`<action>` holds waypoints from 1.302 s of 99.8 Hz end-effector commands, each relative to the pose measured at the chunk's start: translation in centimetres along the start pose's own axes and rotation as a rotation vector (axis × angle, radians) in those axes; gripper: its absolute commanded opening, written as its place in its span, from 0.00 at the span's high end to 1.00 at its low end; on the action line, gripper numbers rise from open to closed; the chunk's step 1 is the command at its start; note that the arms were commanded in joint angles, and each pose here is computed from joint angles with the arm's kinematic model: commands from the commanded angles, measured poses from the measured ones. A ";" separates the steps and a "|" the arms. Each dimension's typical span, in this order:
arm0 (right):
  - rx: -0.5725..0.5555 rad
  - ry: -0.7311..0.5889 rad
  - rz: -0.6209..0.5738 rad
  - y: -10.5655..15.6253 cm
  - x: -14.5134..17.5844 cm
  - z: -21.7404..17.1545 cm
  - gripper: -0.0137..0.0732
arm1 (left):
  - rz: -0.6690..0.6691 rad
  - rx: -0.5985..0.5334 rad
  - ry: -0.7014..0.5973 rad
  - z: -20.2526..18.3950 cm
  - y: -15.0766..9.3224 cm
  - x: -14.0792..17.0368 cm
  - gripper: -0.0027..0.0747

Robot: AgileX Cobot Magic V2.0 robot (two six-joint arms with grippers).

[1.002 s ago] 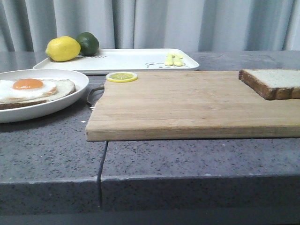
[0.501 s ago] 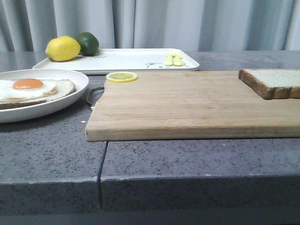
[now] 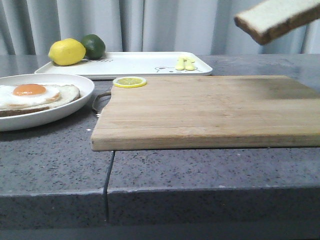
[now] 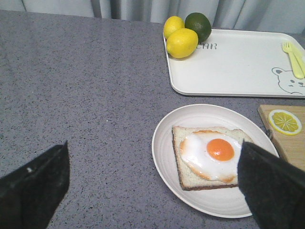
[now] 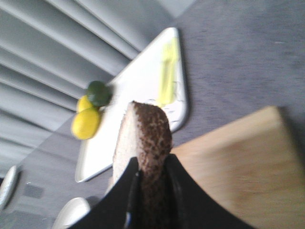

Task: Place bread and move sandwich to tray
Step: 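Lift the bread slice with the right gripper toward the egg plate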

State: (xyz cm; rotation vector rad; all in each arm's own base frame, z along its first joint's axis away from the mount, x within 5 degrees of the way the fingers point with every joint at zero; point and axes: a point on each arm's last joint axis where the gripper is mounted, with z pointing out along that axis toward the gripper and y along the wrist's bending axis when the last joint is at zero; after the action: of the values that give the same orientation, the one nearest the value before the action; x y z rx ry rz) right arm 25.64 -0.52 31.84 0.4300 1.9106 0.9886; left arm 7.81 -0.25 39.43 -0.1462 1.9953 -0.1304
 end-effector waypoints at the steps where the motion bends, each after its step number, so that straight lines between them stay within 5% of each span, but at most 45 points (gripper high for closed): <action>1: -0.129 -0.044 0.026 3.7 0.0 0.0 0.97 | -0.014 0.019 -0.085 -0.4 -0.3 -1.4 0.11; 33: -0.149 0.010 0.093 8.5 5.3 3.6 0.97 | -0.014 0.019 -0.085 -0.4 -0.3 -1.4 0.11; 83: -0.185 0.208 0.043 15.2 11.8 11.1 0.97 | -0.014 0.019 -0.085 -0.4 -0.3 -1.4 0.11; 130: -0.172 0.315 0.106 18.0 17.3 17.1 0.97 | -0.014 0.019 -0.085 -0.4 -0.3 -1.4 0.11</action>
State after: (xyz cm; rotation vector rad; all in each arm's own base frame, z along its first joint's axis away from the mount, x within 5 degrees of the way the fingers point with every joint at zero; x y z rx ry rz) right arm 29.66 28.95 28.55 0.2482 2.1493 1.2184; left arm 7.81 -0.25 39.43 -0.1462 1.9953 -0.1304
